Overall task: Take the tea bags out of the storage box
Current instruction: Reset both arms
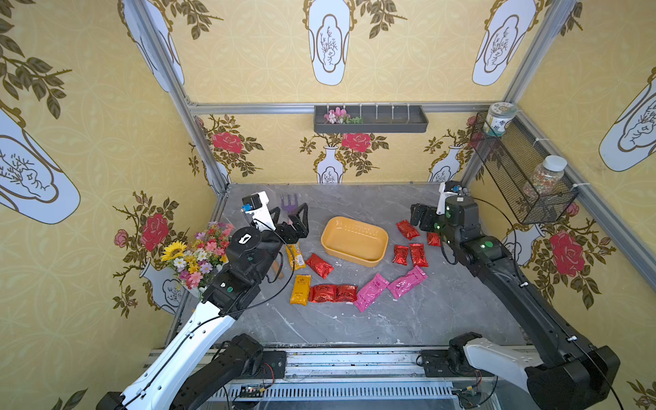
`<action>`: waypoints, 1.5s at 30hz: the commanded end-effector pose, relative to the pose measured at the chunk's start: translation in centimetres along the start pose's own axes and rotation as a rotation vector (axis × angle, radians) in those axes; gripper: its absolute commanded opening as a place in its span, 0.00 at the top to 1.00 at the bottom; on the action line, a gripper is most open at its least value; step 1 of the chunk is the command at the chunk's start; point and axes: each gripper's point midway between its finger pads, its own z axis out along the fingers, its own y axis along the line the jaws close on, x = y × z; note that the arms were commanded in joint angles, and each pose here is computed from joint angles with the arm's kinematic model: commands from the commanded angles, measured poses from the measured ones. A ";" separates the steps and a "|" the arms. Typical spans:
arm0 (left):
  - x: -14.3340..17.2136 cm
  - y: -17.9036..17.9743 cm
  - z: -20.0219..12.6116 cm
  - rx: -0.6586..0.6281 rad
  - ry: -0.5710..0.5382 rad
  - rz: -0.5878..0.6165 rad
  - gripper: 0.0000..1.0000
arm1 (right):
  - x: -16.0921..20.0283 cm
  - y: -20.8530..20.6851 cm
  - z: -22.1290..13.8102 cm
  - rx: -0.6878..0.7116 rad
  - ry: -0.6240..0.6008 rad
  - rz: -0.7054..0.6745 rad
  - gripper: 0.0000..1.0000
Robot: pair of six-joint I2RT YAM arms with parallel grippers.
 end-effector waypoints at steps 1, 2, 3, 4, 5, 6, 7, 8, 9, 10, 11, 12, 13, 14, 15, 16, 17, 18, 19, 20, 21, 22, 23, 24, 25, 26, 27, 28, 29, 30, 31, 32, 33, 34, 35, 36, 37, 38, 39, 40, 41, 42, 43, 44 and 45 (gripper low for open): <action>-1.5 4.7 0.5 -0.188 -0.176 0.122 0.00 | -2.9 -0.6 -0.7 0.031 -0.191 -0.066 0.03; -0.2 6.9 0.8 -0.239 -0.168 0.135 0.00 | -2.8 -0.2 -0.7 0.006 -0.216 -0.135 0.03; 1.2 9.0 0.9 -0.286 -0.165 0.138 0.00 | -2.4 -0.2 -0.4 0.005 -0.237 -0.185 0.03; 2.4 10.7 0.8 -0.324 -0.159 0.148 0.00 | -1.9 -0.7 0.0 0.029 -0.251 -0.205 0.03; 3.9 12.6 0.7 -0.366 -0.152 0.158 0.00 | -1.3 -1.7 0.5 0.074 -0.259 -0.225 0.03; 5.3 14.3 0.4 -0.406 -0.146 0.168 0.00 | -0.1 -2.6 1.3 0.109 -0.249 -0.256 0.03; 6.3 15.7 0.1 -0.440 -0.142 0.180 0.00 | 1.0 -3.2 2.0 0.132 -0.233 -0.290 0.03; 7.4 17.1 -0.3 -0.476 -0.135 0.196 0.00 | 2.4 -4.1 2.8 0.162 -0.209 -0.321 0.03; 8.2 18.1 -0.5 -0.499 -0.124 0.210 0.00 | 3.8 -4.9 3.6 0.191 -0.182 -0.337 0.03; 9.3 19.1 -0.7 -0.524 -0.103 0.228 0.00 | 5.2 -5.8 4.4 0.214 -0.158 -0.347 0.03; 10.1 20.2 -0.8 -0.550 -0.081 0.243 0.00 | 6.6 -6.7 5.0 0.237 -0.133 -0.350 0.03; 10.7 21.1 -0.9 -0.567 -0.063 0.250 0.00 | 7.9 -7.4 5.5 0.255 -0.109 -0.354 0.03; 11.1 22.1 -1.1 -0.593 -0.051 0.240 0.00 | 9.0 -8.2 5.9 0.282 -0.092 -0.356 0.03; 11.8 23.2 -1.4 -0.615 -0.028 0.227 0.00 | 10.1 -8.9 6.1 0.304 -0.077 -0.363 0.03; 12.3 24.2 -1.6 -0.627 -0.011 0.212 0.00 | 11.1 -9.4 6.2 0.318 -0.065 -0.369 0.03; 12.8 24.9 -1.7 -0.634 0.002 0.199 0.00 | 11.9 -9.8 6.3 0.324 -0.060 -0.371 0.03; 13.3 25.6 -2.0 -0.644 0.014 0.193 0.00 | 12.6 -10.2 6.3 0.331 -0.058 -0.373 0.03; 14.0 26.3 -2.1 -0.653 0.031 0.188 0.00 | 12.7 -10.4 6.2 0.347 -0.063 -0.382 0.03; 13.9 26.6 -2.1 -0.646 0.016 0.183 0.00 | 12.8 -10.1 6.2 0.324 -0.057 -0.375 0.03; 14.2 26.9 -1.8 -0.645 0.046 0.171 0.00 | 12.6 -10.0 6.2 0.311 -0.075 -0.364 0.03; 14.1 26.9 -1.5 -0.628 0.049 0.164 0.00 | 12.5 -10.0 6.2 0.311 -0.088 -0.364 0.03; 13.8 26.8 -1.2 -0.608 0.024 0.163 0.00 | 12.5 -10.1 6.2 0.317 -0.087 -0.367 0.03; 13.7 26.8 -1.1 -0.596 0.007 0.156 0.00 | 12.6 -10.3 5.9 0.330 -0.085 -0.362 0.03; 13.9 27.1 -1.3 -0.600 0.001 0.146 0.00 | 12.8 -10.7 5.5 0.351 -0.080 -0.336 0.03; 13.8 27.2 -1.4 -0.603 -0.016 0.145 0.00 | 13.2 -10.9 5.2 0.353 -0.073 -0.303 0.03; 13.8 27.0 -1.6 -0.592 -0.025 0.151 0.00 | 13.6 -11.2 4.9 0.361 -0.072 -0.292 0.03; 13.9 26.9 -1.5 -0.582 -0.025 0.153 0.00 | 14.2 -11.3 4.7 0.353 -0.079 -0.295 0.03; 14.0 26.9 -1.5 -0.581 -0.022 0.153 0.00 | 14.5 -11.4 4.5 0.350 -0.094 -0.292 0.03; 14.0 26.9 -1.4 -0.580 -0.018 0.149 0.00 | 15.2 -11.7 4.4 0.353 -0.100 -0.293 0.03; 14.1 26.9 -1.2 -0.567 -0.011 0.148 0.00 | 15.4 -11.8 4.4 0.349 -0.121 -0.294 0.03; 14.4 26.7 -1.0 -0.552 0.003 0.154 0.00 | 15.4 -11.9 4.4 0.360 -0.140 -0.296 0.03; 14.6 26.5 -0.7 -0.533 0.012 0.159 0.00 | 15.8 -11.3 4.8 0.319 -0.140 -0.291 0.03; 14.5 26.4 -0.7 -0.527 0.006 0.163 0.00 | 16.1 -11.1 5.0 0.298 -0.143 -0.294 0.03; 14.7 26.4 -0.8 -0.526 0.007 0.163 0.00 | 16.5 -10.9 5.3 0.289 -0.142 -0.309 0.03; 14.7 26.4 -1.0 -0.524 0.002 0.162 0.00 | 16.5 -10.9 5.5 0.285 -0.159 -0.319 0.03; 14.6 26.2 -1.2 -0.517 -0.013 0.163 0.00 | 16.5 -10.8 5.6 0.287 -0.159 -0.326 0.03; 14.8 26.1 -1.6 -0.512 -0.022 0.163 0.00 | 16.7 -10.8 5.8 0.277 -0.130 -0.309 0.03; 15.0 26.0 -2.1 -0.505 -0.042 0.164 0.00 | 16.9 -10.9 5.9 0.261 -0.111 -0.297 0.03; 14.7 25.9 -2.5 -0.502 -0.075 0.170 0.00 | 17.0 -10.9 5.9 0.244 -0.112 -0.292 0.03; 14.4 26.0 -2.8 -0.511 -0.103 0.169 0.00 | 17.1 -10.9 6.0 0.225 -0.120 -0.286 0.03; 14.5 26.1 -2.7 -0.517 -0.097 0.171 0.00 | 17.4 -10.9 6.0 0.197 -0.119 -0.271 0.03; 14.6 26.2 -2.5 -0.521 -0.085 0.168 0.00 | 18.3 -11.5 6.0 0.186 -0.100 -0.244 0.03; 14.6 26.3 -2.4 -0.524 -0.081 0.169 0.00 | 18.1 -11.9 6.0 0.193 -0.139 -0.245 0.03; 14.7 26.3 -2.4 -0.524 -0.080 0.168 0.00 | 17.5 -12.2 6.0 0.230 -0.161 -0.250 0.03; 14.7 26.2 -2.4 -0.524 -0.079 0.169 0.00 | 17.7 -12.0 6.4 0.233 -0.118 -0.244 0.03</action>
